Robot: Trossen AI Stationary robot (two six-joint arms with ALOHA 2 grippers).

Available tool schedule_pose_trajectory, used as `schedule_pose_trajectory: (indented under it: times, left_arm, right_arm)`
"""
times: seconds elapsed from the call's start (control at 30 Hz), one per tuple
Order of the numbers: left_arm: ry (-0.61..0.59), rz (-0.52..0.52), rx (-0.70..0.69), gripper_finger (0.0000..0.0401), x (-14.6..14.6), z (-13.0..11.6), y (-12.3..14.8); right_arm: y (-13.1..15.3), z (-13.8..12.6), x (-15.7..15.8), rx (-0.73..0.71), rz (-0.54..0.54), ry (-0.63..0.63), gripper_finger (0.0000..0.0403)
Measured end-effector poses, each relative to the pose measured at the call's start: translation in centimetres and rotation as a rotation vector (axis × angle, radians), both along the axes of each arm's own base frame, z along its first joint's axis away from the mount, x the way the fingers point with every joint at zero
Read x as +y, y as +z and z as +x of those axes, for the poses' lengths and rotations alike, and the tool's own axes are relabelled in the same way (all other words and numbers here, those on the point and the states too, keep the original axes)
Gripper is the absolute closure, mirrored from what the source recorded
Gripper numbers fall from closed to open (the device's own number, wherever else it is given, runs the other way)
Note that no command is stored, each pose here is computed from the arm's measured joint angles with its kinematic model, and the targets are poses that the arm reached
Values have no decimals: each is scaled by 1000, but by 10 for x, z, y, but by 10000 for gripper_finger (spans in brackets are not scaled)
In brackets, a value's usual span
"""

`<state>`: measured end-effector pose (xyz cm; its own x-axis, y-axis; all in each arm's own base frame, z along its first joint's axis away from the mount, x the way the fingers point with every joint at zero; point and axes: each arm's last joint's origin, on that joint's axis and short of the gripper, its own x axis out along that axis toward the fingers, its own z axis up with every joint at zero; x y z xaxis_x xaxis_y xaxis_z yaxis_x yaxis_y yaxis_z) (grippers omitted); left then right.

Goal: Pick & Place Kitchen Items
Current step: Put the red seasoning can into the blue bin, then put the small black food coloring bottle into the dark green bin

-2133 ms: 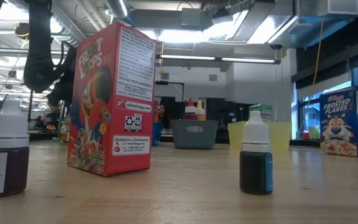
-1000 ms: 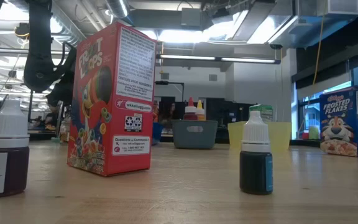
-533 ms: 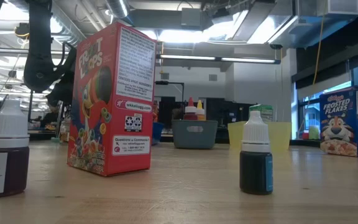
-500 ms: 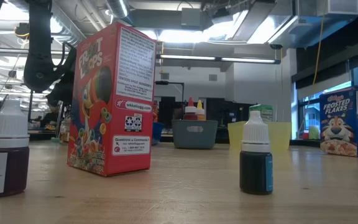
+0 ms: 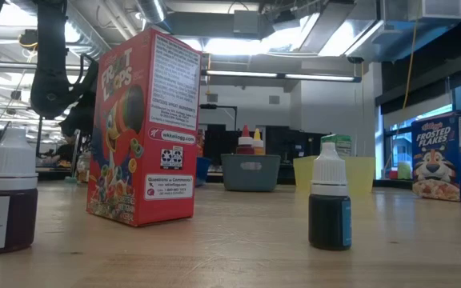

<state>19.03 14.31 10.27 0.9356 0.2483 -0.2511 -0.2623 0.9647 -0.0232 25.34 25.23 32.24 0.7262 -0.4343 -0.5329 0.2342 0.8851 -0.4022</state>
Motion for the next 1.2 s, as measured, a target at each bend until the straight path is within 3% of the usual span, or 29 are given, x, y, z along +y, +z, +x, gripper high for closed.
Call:
schedule_pose_trajectory:
  times: [0.57,1.2]
  left_arm:
    - [-11,71,-84,123,-1,3,10]
    - [-184,225,-367,123,-34,23,47]
  right_arm:
    - [0,0,0,6,4,2,107]
    - [0,0,0,14,8,4,107]
